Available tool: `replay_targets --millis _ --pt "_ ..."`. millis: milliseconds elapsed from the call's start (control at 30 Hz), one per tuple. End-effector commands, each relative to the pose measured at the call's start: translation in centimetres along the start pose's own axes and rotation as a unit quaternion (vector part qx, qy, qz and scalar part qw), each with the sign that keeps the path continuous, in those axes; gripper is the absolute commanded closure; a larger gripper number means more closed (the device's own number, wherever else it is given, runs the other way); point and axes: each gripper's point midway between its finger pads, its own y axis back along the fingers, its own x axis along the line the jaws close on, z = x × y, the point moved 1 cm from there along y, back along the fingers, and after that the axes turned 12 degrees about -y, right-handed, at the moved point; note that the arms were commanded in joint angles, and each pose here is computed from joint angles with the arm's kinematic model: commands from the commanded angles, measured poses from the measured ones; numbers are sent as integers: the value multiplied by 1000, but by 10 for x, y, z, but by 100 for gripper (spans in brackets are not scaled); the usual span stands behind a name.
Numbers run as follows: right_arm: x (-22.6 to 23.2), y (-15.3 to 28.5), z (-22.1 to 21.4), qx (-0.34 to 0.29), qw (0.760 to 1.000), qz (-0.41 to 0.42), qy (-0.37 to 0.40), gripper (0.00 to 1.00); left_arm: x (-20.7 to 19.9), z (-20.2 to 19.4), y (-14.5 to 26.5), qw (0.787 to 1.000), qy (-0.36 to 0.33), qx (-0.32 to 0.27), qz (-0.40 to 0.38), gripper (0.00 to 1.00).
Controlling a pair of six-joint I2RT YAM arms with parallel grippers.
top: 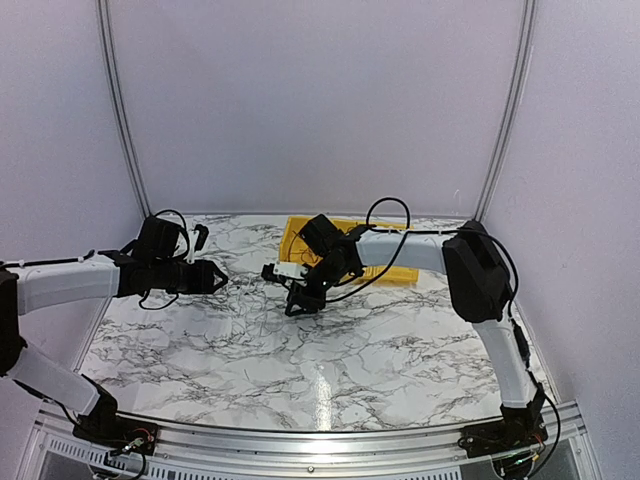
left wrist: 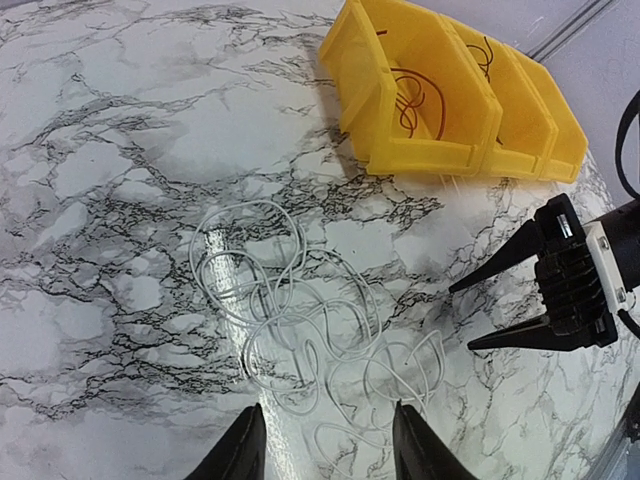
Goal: Untangle the cables
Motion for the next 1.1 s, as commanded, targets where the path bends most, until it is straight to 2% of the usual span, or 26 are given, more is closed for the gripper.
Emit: replay_targets --millis 0,133,267,300,400,567,800,1067 --pt "5 -7 14 -12 1000 15 1 55 -6 0 -1 1000 2 -7 -18 54" --pt "2 -23 19 -19 1000 13 -9 56 -8 4 1 1000 1 -18 -20 53" --pt "0 -31 27 -33 999 9 -20 63 -10 6 3 999 4 -39 -25 51" --pt "2 -31 29 -35 999 13 -18 69 -10 4 2 999 7 -39 -28 51" --pt "6 -24 34 -39 999 21 -12 99 -9 -5 -6 999 25 -34 -34 51" --pt "11 13 58 -74 997 23 -9 100 -7 -11 -30 997 55 -32 -44 52" --pt "21 65 107 -141 990 8 5 100 -23 15 -68 991 60 -51 -111 52" --pt "35 120 166 -218 975 -19 51 100 -21 -11 -115 989 77 1 -128 55"
